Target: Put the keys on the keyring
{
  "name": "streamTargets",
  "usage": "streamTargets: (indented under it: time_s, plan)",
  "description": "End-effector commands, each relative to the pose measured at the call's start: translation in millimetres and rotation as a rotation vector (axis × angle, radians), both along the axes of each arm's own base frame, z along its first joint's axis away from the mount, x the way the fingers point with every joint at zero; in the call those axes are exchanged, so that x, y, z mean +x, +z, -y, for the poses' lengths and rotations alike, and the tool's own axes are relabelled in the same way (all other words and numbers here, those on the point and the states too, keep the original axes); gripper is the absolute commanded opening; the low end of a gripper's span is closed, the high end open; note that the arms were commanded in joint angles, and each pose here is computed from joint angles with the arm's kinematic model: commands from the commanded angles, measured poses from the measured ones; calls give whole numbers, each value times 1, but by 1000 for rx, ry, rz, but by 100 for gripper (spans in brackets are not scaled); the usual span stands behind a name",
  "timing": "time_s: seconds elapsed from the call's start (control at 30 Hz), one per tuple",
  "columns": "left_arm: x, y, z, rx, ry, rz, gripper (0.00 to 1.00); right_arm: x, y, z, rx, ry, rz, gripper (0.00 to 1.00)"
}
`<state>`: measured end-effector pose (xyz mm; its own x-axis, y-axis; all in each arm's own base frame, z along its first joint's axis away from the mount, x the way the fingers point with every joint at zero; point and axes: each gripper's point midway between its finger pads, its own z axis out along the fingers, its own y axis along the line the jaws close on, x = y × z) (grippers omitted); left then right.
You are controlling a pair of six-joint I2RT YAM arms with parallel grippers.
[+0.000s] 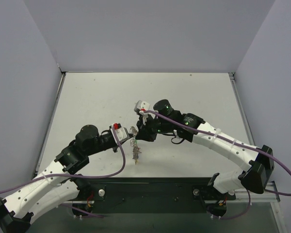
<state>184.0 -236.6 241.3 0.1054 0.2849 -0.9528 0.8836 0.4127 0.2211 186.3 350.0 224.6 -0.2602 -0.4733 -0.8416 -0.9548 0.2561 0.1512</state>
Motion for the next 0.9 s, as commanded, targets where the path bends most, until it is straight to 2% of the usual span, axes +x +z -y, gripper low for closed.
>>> streamTargets:
  time_s: [0.0,0.87]
  plan:
    - [-4,55,5,-115,-39,107,0,7,14,-5,24,-5,47,0]
    - [-23,63,11,-154,-140,116,0,20,-5,11,4,-64,6,0]
